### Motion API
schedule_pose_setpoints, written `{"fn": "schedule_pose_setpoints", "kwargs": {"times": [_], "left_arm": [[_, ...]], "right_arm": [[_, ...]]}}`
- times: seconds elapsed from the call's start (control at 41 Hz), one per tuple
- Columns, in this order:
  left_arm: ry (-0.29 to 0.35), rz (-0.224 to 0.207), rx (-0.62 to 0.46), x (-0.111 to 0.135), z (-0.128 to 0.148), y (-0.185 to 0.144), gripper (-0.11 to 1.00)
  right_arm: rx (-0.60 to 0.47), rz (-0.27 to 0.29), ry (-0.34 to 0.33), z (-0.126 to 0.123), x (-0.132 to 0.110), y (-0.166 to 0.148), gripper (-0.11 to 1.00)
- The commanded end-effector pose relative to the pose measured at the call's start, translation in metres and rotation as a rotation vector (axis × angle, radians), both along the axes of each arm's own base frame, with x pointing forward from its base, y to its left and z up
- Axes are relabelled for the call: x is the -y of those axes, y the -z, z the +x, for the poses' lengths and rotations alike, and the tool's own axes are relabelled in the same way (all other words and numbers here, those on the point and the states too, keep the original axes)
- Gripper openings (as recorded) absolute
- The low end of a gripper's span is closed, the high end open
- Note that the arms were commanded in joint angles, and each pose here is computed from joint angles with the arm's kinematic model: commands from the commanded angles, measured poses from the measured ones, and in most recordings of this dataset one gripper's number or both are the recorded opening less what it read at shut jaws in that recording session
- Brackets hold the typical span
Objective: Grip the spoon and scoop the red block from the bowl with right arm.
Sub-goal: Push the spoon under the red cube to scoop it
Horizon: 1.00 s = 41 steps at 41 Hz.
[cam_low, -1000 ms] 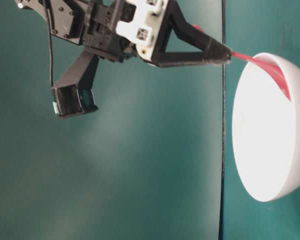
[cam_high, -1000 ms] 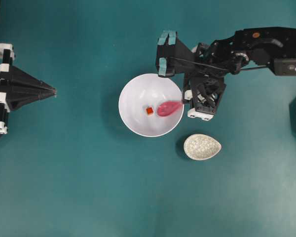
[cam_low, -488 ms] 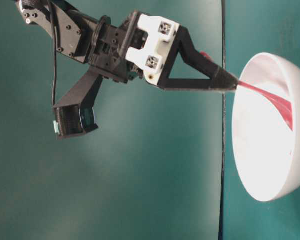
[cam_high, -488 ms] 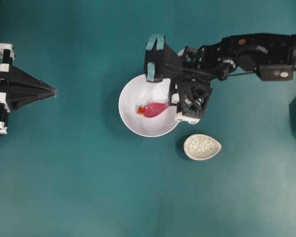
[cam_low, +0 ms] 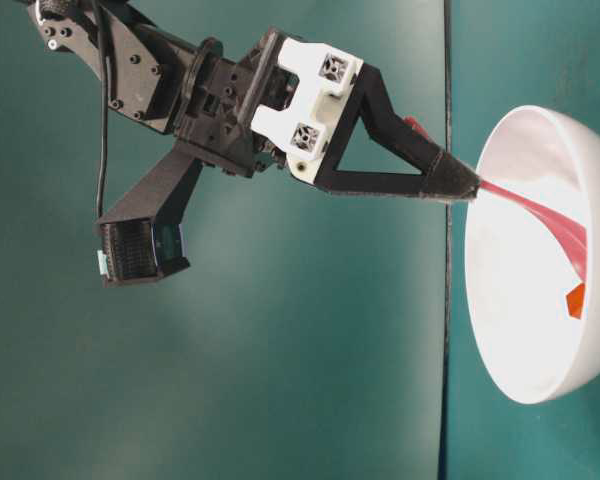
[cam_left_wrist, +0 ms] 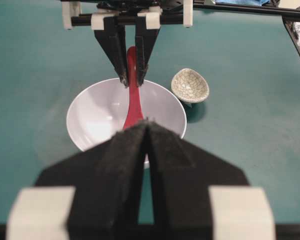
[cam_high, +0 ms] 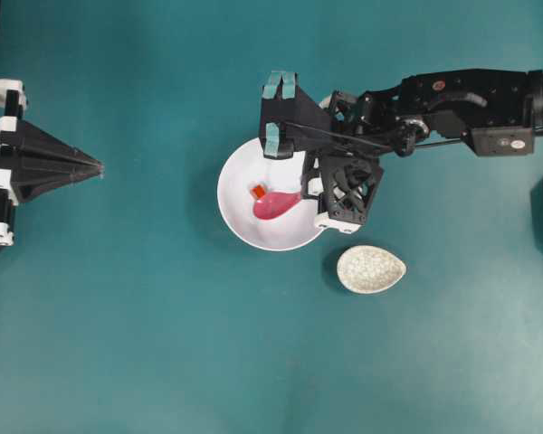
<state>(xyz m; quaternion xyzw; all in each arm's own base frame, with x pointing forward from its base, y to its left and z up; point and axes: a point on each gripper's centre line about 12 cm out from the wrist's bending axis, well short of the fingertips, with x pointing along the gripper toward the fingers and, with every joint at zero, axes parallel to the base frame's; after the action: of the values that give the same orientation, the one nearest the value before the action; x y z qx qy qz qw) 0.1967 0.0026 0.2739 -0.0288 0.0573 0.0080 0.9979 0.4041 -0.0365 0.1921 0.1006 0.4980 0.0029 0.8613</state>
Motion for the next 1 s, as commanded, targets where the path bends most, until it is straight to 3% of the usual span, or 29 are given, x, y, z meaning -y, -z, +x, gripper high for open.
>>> {"fn": "schedule_pose_setpoints", "kwargs": {"times": [0.0, 0.976], "left_arm": [[-0.001, 0.003, 0.031, 0.000, 0.002, -0.012, 0.00], [-0.001, 0.005, 0.038, 0.000, 0.001, -0.013, 0.00]], "right_arm": [[0.033, -0.004, 0.011, 0.000, 0.003, -0.014, 0.24], [0.082, -0.037, 0.056, 0.000, 0.021, -0.017, 0.24]]}}
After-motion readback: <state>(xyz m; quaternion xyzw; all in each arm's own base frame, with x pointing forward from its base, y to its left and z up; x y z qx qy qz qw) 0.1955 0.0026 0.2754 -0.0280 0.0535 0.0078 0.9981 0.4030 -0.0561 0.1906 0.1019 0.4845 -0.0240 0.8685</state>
